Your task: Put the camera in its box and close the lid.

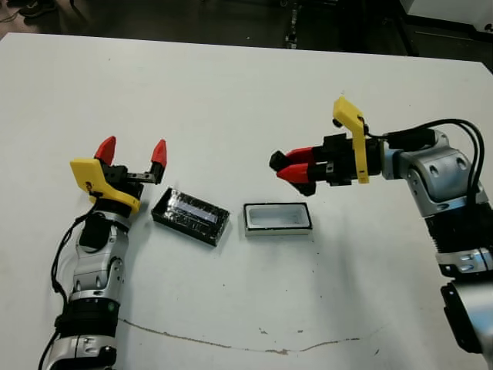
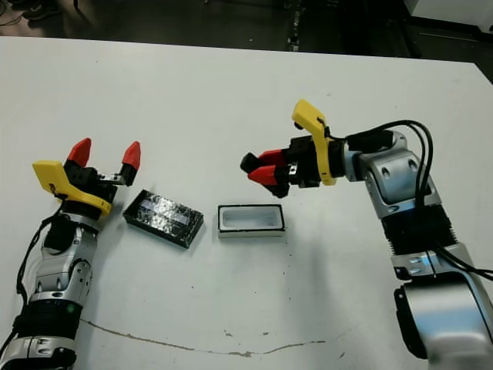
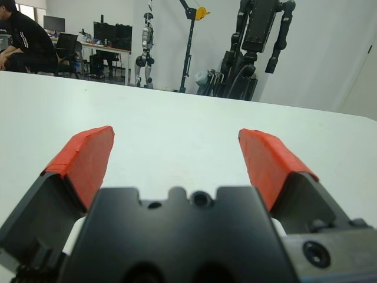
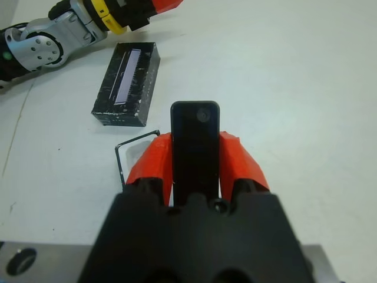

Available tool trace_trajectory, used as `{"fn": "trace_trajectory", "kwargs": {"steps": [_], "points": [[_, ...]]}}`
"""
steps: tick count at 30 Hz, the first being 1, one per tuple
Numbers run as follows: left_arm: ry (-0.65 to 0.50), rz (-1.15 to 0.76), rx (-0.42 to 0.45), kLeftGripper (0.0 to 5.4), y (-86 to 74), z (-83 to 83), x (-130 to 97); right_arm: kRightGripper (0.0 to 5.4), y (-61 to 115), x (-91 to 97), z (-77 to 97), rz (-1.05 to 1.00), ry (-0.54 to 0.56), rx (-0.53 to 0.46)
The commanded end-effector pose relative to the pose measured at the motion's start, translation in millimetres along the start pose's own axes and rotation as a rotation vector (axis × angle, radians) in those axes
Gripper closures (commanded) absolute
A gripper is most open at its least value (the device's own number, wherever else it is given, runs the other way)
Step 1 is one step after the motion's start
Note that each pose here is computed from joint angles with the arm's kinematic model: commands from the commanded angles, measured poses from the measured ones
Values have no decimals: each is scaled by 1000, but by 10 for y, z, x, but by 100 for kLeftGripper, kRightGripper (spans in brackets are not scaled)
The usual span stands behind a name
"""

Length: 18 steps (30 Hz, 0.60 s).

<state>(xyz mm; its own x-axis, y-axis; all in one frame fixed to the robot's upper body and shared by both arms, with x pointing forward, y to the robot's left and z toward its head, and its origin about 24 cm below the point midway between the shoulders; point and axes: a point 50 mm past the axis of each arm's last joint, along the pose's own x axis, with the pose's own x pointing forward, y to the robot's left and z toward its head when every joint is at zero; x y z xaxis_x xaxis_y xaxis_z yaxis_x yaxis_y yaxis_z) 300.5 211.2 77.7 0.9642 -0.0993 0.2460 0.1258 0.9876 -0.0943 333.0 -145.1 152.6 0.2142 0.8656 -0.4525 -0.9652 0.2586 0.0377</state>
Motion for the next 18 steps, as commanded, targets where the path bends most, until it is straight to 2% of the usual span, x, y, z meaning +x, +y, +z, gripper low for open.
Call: {"fn": "trace_trajectory", "kwargs": {"steps": [1, 18], "points": [[18, 0, 4, 0, 3, -34, -18, 374, 15, 32, 36, 26, 8, -10], [21, 5, -1, 0, 0, -56, -35, 374, 74, 180, 47, 157, 53, -28]]}}
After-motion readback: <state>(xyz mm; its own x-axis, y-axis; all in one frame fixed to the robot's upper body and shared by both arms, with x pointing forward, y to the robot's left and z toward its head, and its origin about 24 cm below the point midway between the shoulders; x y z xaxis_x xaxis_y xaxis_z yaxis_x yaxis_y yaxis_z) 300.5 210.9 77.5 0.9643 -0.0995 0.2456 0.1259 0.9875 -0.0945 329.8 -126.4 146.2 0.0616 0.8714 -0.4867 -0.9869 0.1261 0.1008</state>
